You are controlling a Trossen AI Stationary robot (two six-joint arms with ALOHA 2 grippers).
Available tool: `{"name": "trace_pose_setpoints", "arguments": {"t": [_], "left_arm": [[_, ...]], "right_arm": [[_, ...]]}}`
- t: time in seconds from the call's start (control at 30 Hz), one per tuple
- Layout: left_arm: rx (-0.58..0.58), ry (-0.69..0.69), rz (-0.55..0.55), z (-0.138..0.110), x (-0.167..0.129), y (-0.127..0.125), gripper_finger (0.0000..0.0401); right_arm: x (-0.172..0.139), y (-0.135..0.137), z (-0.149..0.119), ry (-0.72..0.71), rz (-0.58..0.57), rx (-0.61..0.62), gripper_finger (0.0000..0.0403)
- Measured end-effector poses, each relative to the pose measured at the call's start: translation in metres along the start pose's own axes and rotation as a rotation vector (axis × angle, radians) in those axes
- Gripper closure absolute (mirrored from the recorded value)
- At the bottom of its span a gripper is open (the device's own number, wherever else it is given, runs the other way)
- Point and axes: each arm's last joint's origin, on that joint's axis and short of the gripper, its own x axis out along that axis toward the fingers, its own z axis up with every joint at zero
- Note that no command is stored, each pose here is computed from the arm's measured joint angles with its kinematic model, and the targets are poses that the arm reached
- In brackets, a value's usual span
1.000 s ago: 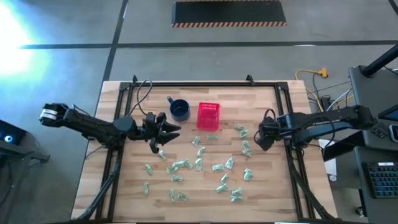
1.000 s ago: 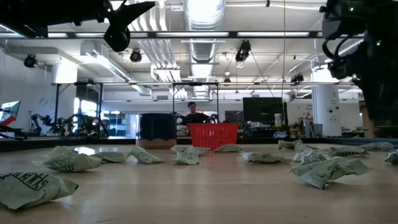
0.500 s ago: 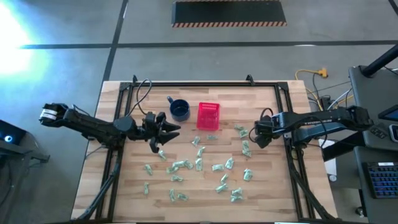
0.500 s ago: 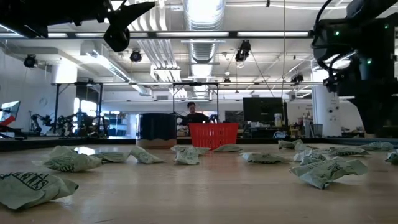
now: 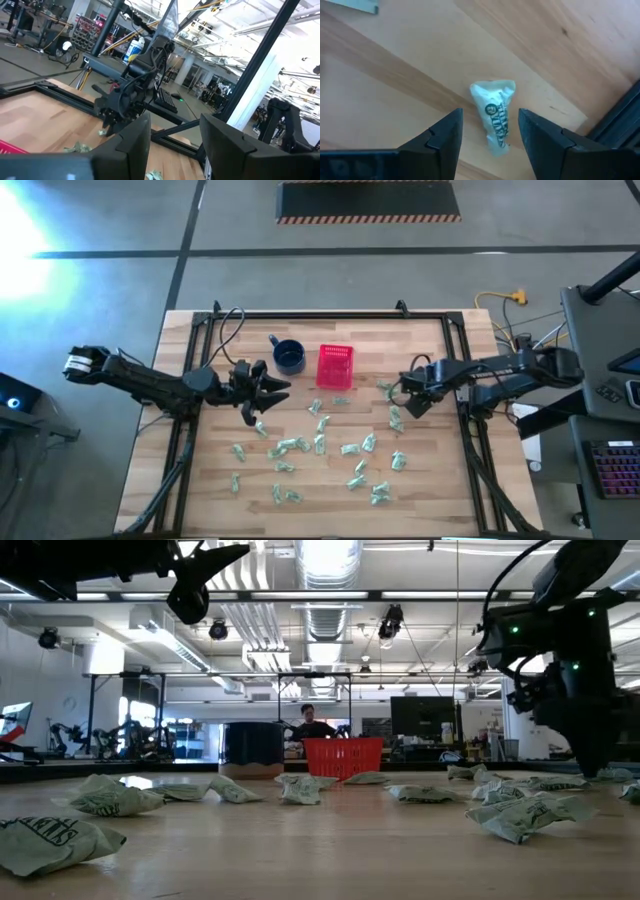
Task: Pick and place Stevia / Truvia into bins
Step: Put the stevia packet into the basket
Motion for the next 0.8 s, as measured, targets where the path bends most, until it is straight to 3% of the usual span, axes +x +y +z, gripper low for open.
{"name": "trace_pose_setpoints", "arguments": {"t": [0.33, 0.8], "left_arm": [[-0.002, 0.008, 0.004, -0.0017, 0.0007, 0.0007, 0.0246], [-0.001, 0.017, 0.009, -0.0041, 0.0005, 0.002, 0.0246]], "right_arm": [[0.0086, 0.0018, 0.0064, 0.046, -0.018, -0.04, 0.0269], [0.0047, 0.0036, 0.0085, 0.0, 0.046, -0.063, 0.0388]]}}
